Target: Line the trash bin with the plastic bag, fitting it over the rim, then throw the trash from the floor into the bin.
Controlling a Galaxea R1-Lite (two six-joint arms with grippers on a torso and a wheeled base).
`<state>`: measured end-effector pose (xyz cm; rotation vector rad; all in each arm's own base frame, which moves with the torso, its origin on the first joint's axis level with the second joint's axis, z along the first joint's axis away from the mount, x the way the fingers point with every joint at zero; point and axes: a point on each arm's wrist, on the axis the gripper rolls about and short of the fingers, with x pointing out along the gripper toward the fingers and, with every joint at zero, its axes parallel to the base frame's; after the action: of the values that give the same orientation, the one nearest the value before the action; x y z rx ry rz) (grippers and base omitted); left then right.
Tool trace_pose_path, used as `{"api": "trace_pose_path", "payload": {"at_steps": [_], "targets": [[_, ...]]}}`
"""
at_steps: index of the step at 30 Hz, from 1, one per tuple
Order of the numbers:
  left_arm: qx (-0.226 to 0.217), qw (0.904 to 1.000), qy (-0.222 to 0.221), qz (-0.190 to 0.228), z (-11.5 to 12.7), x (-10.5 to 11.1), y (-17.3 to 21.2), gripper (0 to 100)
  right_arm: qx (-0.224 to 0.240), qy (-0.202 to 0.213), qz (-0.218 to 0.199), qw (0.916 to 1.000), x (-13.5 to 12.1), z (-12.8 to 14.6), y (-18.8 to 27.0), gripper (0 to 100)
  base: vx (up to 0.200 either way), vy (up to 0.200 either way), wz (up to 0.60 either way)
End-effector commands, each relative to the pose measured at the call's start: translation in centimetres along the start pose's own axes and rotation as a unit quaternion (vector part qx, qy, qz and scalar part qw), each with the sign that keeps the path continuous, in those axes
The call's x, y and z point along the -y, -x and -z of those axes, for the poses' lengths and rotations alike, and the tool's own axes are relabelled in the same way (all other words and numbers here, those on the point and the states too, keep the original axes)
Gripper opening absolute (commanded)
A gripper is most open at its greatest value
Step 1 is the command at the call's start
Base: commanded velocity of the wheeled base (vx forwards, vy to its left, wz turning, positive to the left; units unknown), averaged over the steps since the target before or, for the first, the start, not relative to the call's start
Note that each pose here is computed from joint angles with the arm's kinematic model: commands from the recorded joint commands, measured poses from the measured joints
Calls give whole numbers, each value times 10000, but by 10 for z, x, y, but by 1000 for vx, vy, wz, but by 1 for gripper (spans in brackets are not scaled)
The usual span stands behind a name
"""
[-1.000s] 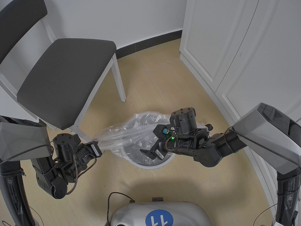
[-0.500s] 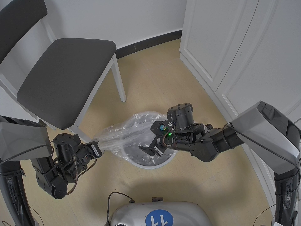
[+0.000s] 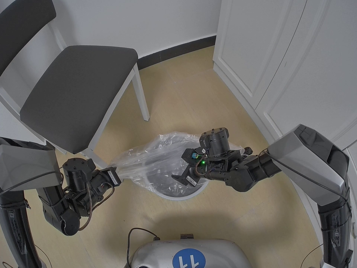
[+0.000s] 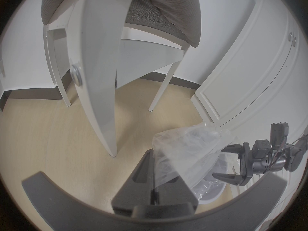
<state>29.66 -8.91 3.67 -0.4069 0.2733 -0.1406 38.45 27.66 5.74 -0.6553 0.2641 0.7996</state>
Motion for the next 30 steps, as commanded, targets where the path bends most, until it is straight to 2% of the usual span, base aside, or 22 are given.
{"api": "trace_pose_path", "payload": {"at_steps": [1,14,24,27,28,30], "targets": [[8,10000,7,-8,0,0,0,0,-17,1,-19,10000,-2,3,-5,0,0,0,0],[35,10000,10,6,-2,0,0,0,140,95,-48,9998,-6,-18,19,0,0,0,0],[22,10000,1,-1,-1,0,0,0,566,240,104,9981,-2,-41,2,0,0,0,0],[22,10000,9,-1,-1,0,0,0,500,272,6,9984,-4,-49,1,0,0,0,0],[32,10000,11,-4,-1,0,0,0,456,272,-39,9986,-4,-51,2,100,0,0,0],[35,10000,13,-11,-2,-1,0,0,409,290,-109,9987,-5,-55,4,100,0,0,0]]}}
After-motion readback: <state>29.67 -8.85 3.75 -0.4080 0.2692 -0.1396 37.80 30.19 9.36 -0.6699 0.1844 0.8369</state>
